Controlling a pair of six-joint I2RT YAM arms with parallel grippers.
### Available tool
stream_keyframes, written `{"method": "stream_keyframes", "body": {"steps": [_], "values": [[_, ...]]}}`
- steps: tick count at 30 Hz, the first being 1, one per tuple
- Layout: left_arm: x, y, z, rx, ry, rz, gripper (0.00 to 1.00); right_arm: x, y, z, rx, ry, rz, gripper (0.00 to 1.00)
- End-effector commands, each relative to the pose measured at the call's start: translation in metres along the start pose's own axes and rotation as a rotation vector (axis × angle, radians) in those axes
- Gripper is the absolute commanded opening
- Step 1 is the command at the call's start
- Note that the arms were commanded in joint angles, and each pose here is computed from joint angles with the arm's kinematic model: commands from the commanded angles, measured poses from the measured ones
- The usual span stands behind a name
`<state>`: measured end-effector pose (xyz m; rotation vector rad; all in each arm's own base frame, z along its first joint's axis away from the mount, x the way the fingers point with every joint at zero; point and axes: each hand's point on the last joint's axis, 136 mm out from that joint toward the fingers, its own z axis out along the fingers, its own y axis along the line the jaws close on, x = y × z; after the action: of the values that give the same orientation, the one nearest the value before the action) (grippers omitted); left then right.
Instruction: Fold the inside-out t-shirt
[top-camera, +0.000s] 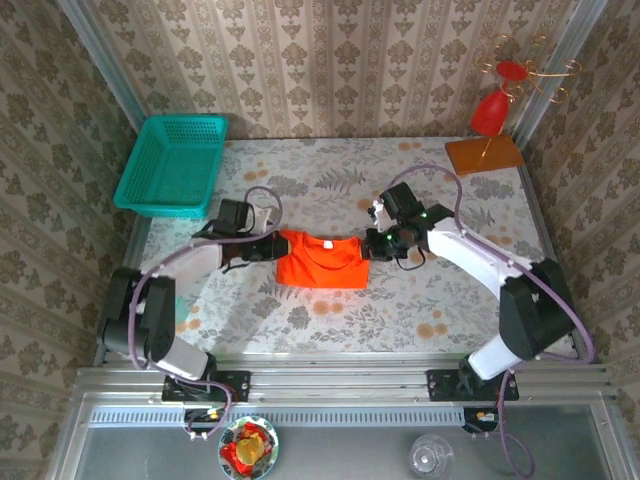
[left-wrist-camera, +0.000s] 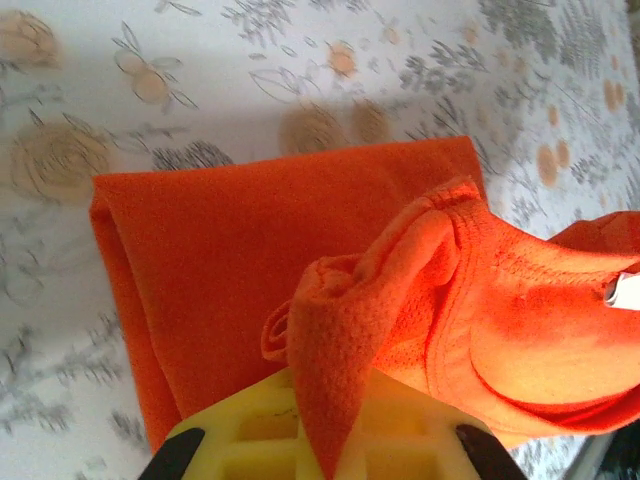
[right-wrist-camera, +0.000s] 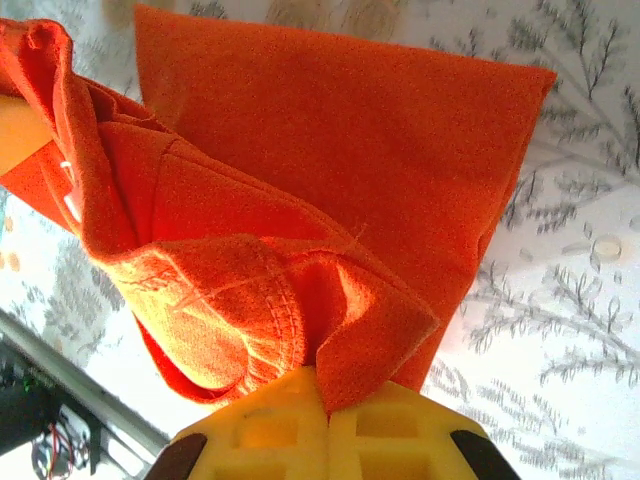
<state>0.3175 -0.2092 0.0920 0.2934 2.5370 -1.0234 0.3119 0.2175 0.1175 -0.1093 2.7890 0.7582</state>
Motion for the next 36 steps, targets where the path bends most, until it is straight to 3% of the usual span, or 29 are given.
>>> {"method": "stream_keyframes", "body": {"steps": [1,10,17,30,33,36], "values": [[-0.013,0.014,0.010,-0.030,0.029,0.016,0.00,-0.018,-0.006,0.012,-0.003,0.001,0.058,0.00],[-0.032,0.048,0.046,-0.088,0.071,0.005,0.00,-0.042,-0.044,0.063,-0.024,0.065,0.171,0.00],[-0.017,0.055,0.050,-0.083,0.121,-0.044,0.00,-0.024,-0.051,0.072,-0.032,0.104,0.197,0.00],[0.061,0.009,0.004,-0.046,0.137,-0.075,0.00,0.064,-0.014,0.025,-0.047,0.179,0.130,0.00],[0.068,-0.006,-0.011,-0.033,0.112,-0.069,0.00,0.070,0.006,0.007,-0.088,0.170,0.103,0.00],[0.054,-0.014,-0.027,-0.035,0.060,-0.044,0.00,0.055,0.025,-0.010,-0.126,0.130,0.067,0.00]]}}
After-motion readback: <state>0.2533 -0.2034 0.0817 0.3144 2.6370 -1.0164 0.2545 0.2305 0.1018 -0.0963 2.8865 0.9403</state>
